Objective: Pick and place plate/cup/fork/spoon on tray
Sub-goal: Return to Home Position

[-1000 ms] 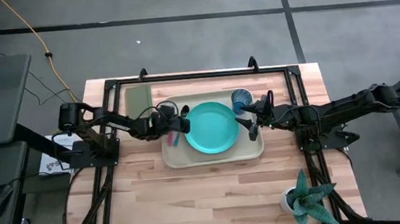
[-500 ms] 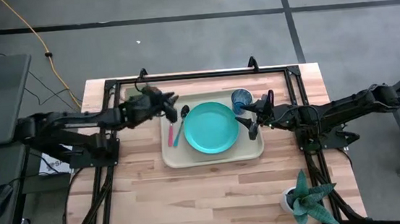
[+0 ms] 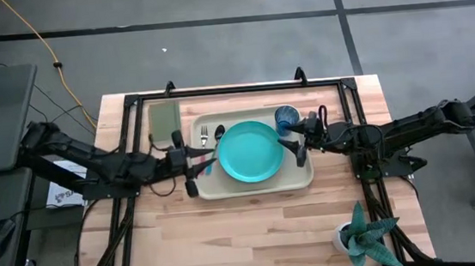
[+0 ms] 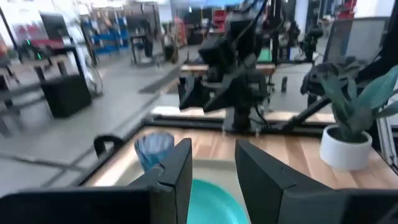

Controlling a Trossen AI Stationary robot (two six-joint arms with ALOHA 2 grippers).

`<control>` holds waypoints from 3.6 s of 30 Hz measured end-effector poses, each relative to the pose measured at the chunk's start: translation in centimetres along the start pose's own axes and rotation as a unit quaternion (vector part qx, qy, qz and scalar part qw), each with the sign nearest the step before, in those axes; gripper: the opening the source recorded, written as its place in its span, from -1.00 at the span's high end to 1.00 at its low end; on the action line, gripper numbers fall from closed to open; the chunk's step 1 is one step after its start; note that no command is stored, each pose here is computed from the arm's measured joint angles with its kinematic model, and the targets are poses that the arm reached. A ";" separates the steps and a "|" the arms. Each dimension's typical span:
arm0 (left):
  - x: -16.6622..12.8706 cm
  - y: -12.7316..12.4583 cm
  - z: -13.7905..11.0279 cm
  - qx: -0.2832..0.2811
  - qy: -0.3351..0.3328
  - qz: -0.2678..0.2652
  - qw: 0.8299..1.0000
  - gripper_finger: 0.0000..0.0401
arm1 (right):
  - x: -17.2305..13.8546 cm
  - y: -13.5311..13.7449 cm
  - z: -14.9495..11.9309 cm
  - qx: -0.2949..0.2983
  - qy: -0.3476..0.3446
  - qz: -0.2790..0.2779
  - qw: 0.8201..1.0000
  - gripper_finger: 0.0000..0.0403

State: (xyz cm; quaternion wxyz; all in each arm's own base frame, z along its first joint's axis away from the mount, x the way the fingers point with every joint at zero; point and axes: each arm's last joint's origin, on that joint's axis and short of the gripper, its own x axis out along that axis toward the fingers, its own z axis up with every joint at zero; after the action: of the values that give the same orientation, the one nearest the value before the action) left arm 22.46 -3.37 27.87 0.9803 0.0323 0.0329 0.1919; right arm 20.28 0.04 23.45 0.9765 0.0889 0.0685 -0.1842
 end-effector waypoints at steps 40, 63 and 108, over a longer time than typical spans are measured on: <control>-9.1 6.8 -5.4 0.026 0.006 -0.085 0.996 0.97 | 0.0 0.2 0.0 0.005 0.009 0.041 0.999 -0.25; -10.4 7.2 -11.0 -0.021 -0.031 -0.134 0.990 1.00 | 0.0 0.1 -0.5 -0.011 0.029 0.036 0.999 -0.25; -9.5 7.4 -12.2 -0.034 -0.032 -0.101 0.994 1.00 | -8.1 -3.2 -2.5 -0.027 -0.048 0.188 0.981 0.99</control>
State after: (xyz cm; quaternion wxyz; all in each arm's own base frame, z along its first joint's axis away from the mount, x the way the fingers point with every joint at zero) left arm 9.95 0.48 16.77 0.9958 0.0014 -0.0022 0.0916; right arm 11.41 0.44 21.85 0.9978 0.0650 0.0088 0.0009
